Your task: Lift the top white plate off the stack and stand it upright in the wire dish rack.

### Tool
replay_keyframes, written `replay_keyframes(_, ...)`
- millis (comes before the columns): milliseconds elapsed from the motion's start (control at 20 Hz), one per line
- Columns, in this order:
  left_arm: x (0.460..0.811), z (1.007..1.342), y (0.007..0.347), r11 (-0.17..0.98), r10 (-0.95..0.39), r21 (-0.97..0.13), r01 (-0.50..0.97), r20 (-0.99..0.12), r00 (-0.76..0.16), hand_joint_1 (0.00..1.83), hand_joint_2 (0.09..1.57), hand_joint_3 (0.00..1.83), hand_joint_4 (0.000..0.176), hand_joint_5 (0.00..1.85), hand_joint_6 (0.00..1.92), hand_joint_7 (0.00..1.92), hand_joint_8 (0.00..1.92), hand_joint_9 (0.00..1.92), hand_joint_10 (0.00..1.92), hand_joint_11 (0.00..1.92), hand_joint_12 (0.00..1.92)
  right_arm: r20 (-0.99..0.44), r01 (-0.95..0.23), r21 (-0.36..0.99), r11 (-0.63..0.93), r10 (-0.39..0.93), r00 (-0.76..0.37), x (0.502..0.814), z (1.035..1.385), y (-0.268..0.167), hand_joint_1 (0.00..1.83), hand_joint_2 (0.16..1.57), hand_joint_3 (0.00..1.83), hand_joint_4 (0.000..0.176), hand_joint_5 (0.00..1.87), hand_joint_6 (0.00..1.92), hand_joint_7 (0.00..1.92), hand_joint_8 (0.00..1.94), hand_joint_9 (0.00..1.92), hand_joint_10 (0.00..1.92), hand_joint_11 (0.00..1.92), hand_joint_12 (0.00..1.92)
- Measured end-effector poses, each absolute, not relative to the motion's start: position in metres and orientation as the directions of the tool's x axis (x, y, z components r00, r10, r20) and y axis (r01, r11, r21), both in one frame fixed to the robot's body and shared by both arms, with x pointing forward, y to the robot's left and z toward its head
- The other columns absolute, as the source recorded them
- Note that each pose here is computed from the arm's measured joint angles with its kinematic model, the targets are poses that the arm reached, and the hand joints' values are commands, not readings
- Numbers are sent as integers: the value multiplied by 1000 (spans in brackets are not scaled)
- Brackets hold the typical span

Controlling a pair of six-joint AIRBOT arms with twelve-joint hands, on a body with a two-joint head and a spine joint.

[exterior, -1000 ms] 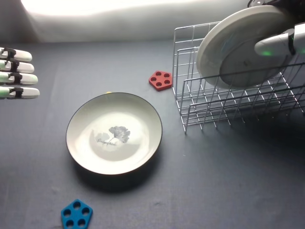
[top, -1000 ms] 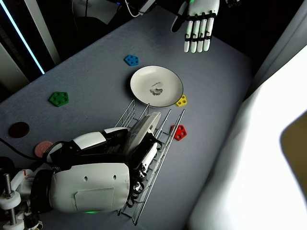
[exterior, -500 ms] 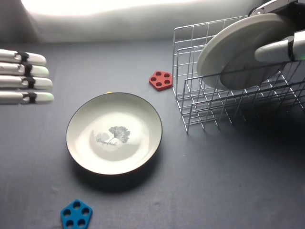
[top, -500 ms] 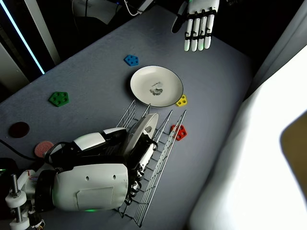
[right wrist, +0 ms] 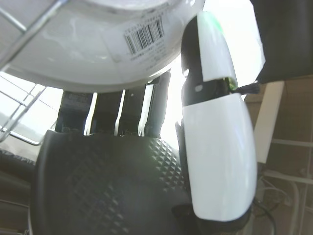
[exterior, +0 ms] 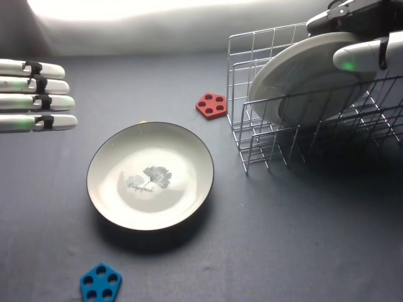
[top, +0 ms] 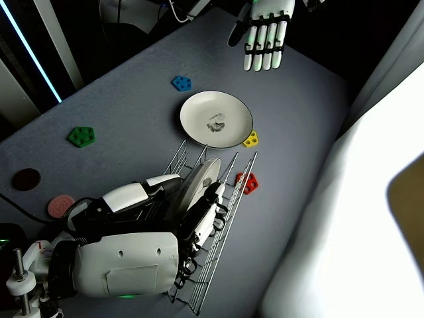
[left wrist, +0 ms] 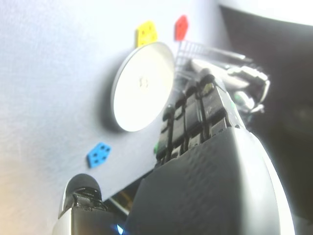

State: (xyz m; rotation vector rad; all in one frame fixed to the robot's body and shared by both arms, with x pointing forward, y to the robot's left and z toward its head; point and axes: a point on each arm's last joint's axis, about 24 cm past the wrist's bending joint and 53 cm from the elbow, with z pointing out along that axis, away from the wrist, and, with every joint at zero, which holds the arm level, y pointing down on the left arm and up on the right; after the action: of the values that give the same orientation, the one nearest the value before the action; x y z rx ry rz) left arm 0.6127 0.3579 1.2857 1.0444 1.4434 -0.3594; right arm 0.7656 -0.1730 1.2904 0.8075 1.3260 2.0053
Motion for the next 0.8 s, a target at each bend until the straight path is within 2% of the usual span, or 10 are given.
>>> replay_keyframes(350,617,1290,369,555,396,382,739,-902,169,90,983,0,0,99,4,113,4,113,1,116,14,144,-167,933,-320,754,-641,765,1294,-173,1178,969,0,0,810,0,790,0,878,0,980,48)
replay_keyframes(550,618,1290,369,555,399,385,738,-901,171,88,983,0,0,103,5,123,7,123,9,118,14,87,-216,934,-286,766,-636,764,1298,-175,1123,948,0,0,643,0,658,0,720,0,851,0)
replay_keyframes(800,616,1291,368,549,394,384,742,-902,175,63,984,0,0,113,6,121,3,123,4,131,19,70,-243,928,-284,769,-635,763,1305,-175,1072,935,0,0,583,7,596,1,622,0,710,0)
